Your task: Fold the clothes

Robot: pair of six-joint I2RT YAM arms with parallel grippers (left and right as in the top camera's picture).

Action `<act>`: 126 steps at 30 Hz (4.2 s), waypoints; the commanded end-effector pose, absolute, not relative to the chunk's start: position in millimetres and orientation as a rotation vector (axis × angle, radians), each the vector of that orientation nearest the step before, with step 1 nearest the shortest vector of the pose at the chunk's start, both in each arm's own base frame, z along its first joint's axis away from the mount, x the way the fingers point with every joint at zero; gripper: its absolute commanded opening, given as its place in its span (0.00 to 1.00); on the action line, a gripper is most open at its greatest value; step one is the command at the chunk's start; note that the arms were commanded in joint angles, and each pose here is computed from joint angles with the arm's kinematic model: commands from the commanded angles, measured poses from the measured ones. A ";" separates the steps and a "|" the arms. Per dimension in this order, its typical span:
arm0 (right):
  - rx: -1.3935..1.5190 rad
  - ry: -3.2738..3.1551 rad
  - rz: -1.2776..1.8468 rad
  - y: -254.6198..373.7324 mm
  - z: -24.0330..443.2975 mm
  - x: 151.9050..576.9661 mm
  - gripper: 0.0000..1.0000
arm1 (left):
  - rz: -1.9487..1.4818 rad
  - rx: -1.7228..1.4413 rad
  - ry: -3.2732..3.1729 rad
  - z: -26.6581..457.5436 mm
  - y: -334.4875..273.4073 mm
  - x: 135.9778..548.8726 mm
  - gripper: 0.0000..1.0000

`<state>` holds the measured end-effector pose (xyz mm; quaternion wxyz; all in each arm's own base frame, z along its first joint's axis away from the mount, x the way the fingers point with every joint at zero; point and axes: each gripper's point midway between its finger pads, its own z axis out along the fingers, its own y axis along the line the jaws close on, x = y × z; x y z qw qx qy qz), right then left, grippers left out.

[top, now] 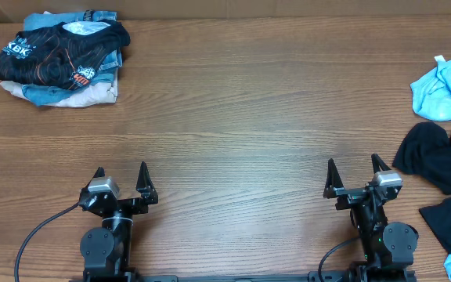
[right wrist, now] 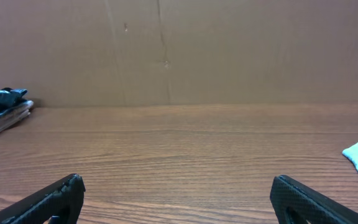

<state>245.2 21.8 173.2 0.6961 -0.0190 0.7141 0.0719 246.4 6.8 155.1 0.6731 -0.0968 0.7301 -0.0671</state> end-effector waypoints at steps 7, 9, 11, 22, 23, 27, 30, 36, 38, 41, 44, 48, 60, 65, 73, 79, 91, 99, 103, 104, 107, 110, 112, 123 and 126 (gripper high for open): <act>-0.042 1.587 0.153 21.3 171.9 245.2 1.00 | -0.128 -0.221 1.632 156.5 10.4 246.0 1.00; -0.042 1.587 0.153 21.3 171.9 245.2 1.00 | -0.128 -0.221 1.632 156.5 10.4 246.0 1.00; -0.042 1.587 0.153 21.3 171.9 245.2 1.00 | -0.128 -0.221 1.632 156.5 10.4 246.0 1.00; -0.042 1.587 0.153 21.3 171.9 245.2 1.00 | -0.128 -0.221 1.632 156.4 10.4 245.9 1.00; -0.042 1.587 0.153 21.3 171.9 245.2 1.00 | -0.128 -0.221 1.632 156.5 10.4 246.0 1.00; -0.042 1.587 0.153 21.3 171.9 245.2 1.00 | -0.128 -0.221 1.632 156.5 10.4 246.0 1.00; -0.042 1.587 0.153 21.3 171.9 245.2 1.00 | -0.128 -0.221 1.632 156.4 10.4 245.9 1.00; -0.042 1.587 0.153 21.3 171.9 245.2 1.00 | -0.129 -0.220 1.632 156.5 10.4 246.0 1.00; -0.042 1.587 0.153 21.3 171.8 245.2 1.00 | -0.128 -0.221 1.632 156.5 10.4 246.0 1.00; -0.042 1.587 0.153 21.3 171.9 245.2 1.00 | -0.128 -0.221 1.632 156.5 10.4 246.0 1.00; -0.042 1.587 0.153 21.3 171.9 245.2 1.00 | -0.129 -0.221 1.632 156.5 10.4 246.0 1.00; -0.042 1.587 0.153 21.3 171.9 245.2 1.00 | -0.128 -0.221 1.632 156.5 10.4 246.0 1.00; -0.042 1.587 0.153 21.3 171.9 245.2 1.00 | -0.128 -0.221 1.632 156.5 10.4 246.0 1.00; -0.042 1.587 0.153 21.3 171.9 245.2 1.00 | -0.128 -0.221 1.632 156.5 10.4 246.0 1.00; -0.042 1.587 0.153 21.3 171.9 245.2 1.00 | -0.128 -0.221 1.632 156.5 10.4 246.0 1.00; -0.080 1.537 0.314 42.3 185.4 241.1 1.00 | -0.128 -0.221 1.632 156.4 10.4 245.9 1.00; -0.204 1.386 0.930 107.7 236.7 199.4 1.00 | -0.128 -0.221 1.632 156.4 10.4 245.9 1.00; -0.159 1.172 0.814 87.7 299.9 190.5 1.00 | -0.128 -0.221 1.632 156.4 10.4 245.9 1.00; -0.142 1.151 0.653 73.4 328.7 193.4 1.00 | -0.128 -0.221 1.632 156.5 10.4 246.0 1.00; -0.131 1.161 0.605 68.6 334.6 196.5 1.00 | -0.128 -0.221 1.632 156.4 10.4 245.9 1.00; -0.042 1.228 0.477 48.7 351.0 213.6 1.00 | -0.128 -0.221 1.632 156.4 10.4 245.9 1.00; 0.127 1.330 0.378 21.1 360.3 242.7 1.00 | -0.128 -0.221 1.632 156.5 10.4 246.0 1.00; 0.180 1.399 0.310 9.8 364.4 264.0 1.00 | -0.128 -0.221 1.632 156.5 10.4 246.0 1.00; 0.524 1.990 0.040 -97.7 320.9 398.2 1.00 | -0.128 -0.221 1.632 156.5 10.4 246.0 1.00; 0.651 2.138 0.000 -133.3 287.5 410.2 1.00 | -0.129 -0.220 1.632 156.5 10.4 246.0 1.00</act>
